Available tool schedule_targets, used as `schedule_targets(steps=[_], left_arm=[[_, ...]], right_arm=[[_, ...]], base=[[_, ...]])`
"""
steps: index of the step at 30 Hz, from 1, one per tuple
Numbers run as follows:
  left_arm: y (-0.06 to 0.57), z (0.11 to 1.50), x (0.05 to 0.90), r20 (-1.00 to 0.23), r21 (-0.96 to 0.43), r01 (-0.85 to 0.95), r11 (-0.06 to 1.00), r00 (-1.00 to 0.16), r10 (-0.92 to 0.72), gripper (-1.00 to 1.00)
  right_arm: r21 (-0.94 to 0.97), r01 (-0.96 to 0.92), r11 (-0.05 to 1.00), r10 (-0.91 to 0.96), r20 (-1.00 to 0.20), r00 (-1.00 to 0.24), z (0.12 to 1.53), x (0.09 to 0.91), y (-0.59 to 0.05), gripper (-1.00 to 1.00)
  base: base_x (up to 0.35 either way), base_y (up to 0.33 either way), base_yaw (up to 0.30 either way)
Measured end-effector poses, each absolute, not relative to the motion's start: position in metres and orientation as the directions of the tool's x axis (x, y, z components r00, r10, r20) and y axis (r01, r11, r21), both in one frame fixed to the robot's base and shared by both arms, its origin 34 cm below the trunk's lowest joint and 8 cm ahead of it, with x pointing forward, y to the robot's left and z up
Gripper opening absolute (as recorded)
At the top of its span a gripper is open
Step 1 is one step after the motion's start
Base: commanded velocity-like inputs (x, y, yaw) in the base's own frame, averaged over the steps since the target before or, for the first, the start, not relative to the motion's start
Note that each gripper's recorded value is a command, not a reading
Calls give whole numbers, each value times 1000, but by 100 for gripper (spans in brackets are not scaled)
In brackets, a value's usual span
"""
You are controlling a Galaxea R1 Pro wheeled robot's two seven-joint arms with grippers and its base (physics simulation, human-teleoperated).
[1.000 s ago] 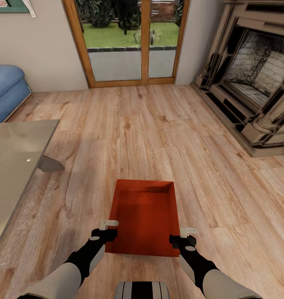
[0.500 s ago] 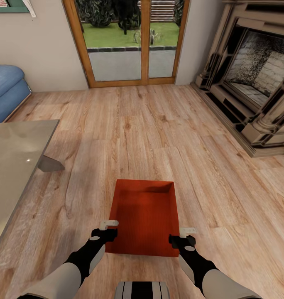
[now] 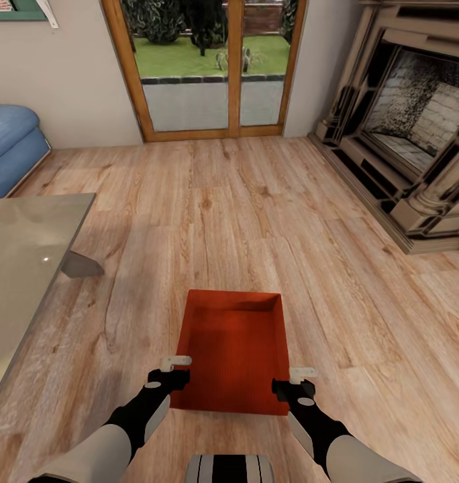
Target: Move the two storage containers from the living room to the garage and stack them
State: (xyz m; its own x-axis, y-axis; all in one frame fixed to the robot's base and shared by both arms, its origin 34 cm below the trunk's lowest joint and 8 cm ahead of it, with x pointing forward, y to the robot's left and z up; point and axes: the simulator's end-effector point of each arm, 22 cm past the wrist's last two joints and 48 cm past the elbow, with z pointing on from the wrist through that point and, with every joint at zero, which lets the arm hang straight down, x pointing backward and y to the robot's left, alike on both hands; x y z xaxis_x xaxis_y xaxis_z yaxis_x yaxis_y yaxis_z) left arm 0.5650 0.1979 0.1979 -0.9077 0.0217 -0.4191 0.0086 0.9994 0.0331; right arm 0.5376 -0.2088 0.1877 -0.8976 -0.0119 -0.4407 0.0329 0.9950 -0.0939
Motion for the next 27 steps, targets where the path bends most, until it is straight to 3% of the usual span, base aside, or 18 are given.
schedule_targets(steps=[7,27], left_arm=[[198,198,565,-421,34,9,999,-907,23,100],[198,198,566,-422,34,9,999,-906,22,100]], right_arm=[[-94,32,995,-13,-441,-897,188,538,-209,100],[-93,33,995,-12,-440,-898,188,538,-209,100]], base=[[158,0,0],[6,0,0]])
